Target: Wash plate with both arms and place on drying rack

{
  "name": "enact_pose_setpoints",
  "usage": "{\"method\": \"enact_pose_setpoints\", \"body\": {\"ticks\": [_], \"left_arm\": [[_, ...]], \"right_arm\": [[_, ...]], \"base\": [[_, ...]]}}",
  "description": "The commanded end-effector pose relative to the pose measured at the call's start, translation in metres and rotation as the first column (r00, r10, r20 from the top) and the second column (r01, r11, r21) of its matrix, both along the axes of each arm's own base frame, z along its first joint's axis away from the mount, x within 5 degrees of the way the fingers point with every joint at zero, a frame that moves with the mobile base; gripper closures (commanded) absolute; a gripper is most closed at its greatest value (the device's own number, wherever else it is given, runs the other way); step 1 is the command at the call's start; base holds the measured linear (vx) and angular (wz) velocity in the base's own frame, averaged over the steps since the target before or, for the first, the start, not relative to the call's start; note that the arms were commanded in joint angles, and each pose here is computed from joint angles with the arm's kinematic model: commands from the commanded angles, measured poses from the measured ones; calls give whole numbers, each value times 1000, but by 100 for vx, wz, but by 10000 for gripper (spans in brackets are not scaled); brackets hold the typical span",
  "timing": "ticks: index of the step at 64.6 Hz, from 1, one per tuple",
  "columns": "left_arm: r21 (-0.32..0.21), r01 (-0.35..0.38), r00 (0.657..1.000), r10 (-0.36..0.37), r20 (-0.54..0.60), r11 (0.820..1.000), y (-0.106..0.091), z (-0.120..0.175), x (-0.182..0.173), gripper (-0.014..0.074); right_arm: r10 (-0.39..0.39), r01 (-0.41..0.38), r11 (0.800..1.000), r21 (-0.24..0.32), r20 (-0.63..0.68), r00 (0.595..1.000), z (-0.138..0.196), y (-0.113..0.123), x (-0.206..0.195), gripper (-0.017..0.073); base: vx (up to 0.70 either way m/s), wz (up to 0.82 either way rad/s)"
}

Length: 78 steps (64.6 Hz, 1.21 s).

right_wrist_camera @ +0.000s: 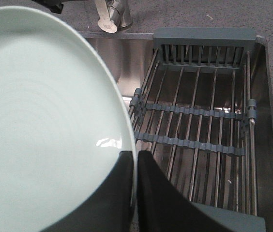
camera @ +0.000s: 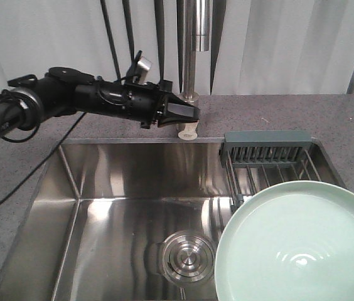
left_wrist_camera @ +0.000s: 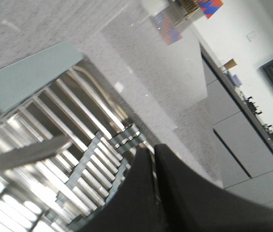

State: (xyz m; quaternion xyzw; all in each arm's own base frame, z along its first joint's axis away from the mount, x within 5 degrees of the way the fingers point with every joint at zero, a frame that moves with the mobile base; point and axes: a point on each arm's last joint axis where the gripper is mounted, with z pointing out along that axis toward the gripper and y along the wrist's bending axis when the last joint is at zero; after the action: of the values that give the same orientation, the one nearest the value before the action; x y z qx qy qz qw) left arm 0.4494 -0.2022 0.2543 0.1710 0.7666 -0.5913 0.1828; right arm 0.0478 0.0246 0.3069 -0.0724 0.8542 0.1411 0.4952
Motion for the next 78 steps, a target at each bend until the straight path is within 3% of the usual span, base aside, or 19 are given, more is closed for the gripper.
{"method": "enact_pose_setpoints", "body": {"ticks": [1,7,13,18,25,30,31,34,38,44,60,73,78], "left_arm": [[-34,1,998,1,66,999,27,56,-11,601],[62,-45,997,41,71,997,50,66,-12,601],[178,-89,993,73,95,980,68,79,-19,601],[305,-145,985,107,137,941,86,95,-29,601],[471,-236,965,149,213,850,107,118,-46,601],[579,-321,942,188,280,750,121,138,-63,601],[603,-340,936,199,290,722,125,140,-66,601],[633,-381,921,216,325,674,132,151,-79,600],[656,-412,908,224,354,632,138,161,-95,601],[666,-428,899,217,380,611,142,170,-124,600],[622,-506,856,260,447,598,151,159,-204,600],[522,-634,761,342,551,571,160,128,-269,600],[472,-673,727,393,563,570,162,114,-291,600]], "right_arm": [[-18,15,999,35,80,997,13,0,3,561],[-18,15,999,35,79,997,13,0,3,561],[-17,15,999,35,77,997,13,0,3,561],[-15,12,999,37,72,997,12,0,3,561],[-11,9,999,36,60,998,11,1,2,561],[-9,7,999,36,54,998,11,1,2,561],[-9,7,999,36,54,998,11,1,2,561],[-8,7,999,35,52,999,11,1,2,561],[-8,7,999,35,52,999,11,1,2,561],[-10,8,999,35,56,998,11,1,2,561],[-10,8,999,36,58,998,11,1,2,561],[-10,8,999,37,58,998,11,1,2,561],[-10,8,999,37,58,998,11,1,2,561]], "base": [[0,0],[0,0],[0,0],[0,0],[0,0],[0,0],[0,0],[0,0],[0,0],[0,0],[0,0],[0,0],[0,0]]}}
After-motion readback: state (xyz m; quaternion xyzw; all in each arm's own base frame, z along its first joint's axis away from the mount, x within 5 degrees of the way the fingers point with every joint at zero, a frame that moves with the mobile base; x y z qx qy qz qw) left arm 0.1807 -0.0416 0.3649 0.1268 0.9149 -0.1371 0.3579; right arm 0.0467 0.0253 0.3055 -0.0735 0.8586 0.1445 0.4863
